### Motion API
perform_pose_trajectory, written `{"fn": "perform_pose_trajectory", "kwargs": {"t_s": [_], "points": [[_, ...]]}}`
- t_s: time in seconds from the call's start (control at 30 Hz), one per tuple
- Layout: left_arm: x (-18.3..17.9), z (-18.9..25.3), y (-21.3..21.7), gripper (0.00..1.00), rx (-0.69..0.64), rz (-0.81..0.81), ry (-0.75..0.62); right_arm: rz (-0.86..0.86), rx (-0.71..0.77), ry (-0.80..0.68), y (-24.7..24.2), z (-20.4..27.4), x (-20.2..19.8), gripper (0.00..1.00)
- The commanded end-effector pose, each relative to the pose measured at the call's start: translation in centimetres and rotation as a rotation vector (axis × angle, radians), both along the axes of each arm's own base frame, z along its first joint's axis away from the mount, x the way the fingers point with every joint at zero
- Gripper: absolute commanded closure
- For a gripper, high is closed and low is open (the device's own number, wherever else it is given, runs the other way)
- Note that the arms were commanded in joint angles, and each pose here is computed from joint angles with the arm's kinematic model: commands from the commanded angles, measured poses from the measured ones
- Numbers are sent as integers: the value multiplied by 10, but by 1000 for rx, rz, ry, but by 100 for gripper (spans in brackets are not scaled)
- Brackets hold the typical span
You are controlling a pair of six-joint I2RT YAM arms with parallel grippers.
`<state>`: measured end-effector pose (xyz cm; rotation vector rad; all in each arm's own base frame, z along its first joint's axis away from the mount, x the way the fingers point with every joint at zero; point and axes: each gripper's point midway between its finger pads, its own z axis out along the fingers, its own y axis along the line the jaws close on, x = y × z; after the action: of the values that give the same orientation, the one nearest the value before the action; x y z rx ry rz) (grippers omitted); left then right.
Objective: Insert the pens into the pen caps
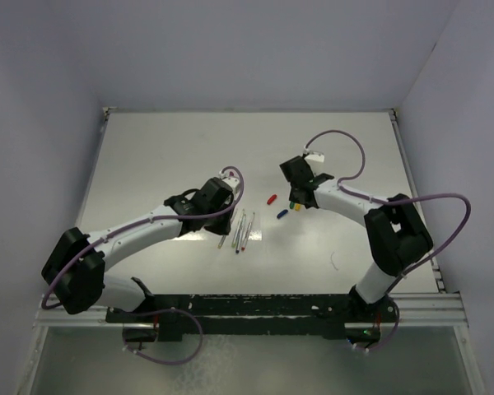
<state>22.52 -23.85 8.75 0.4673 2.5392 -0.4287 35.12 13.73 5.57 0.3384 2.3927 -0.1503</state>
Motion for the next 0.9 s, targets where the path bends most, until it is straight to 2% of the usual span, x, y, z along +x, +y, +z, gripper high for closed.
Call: {"fn": "perform_pose_trajectory", "kwargs": {"t_s": [0.0, 0.87], "points": [[5, 8, -8, 100, -34, -21, -33, -8, 54, -40, 9, 10, 16, 68], [2, -3, -8, 100, -28, -24, -13, -54, 77, 13, 2, -15, 8, 70]]}}
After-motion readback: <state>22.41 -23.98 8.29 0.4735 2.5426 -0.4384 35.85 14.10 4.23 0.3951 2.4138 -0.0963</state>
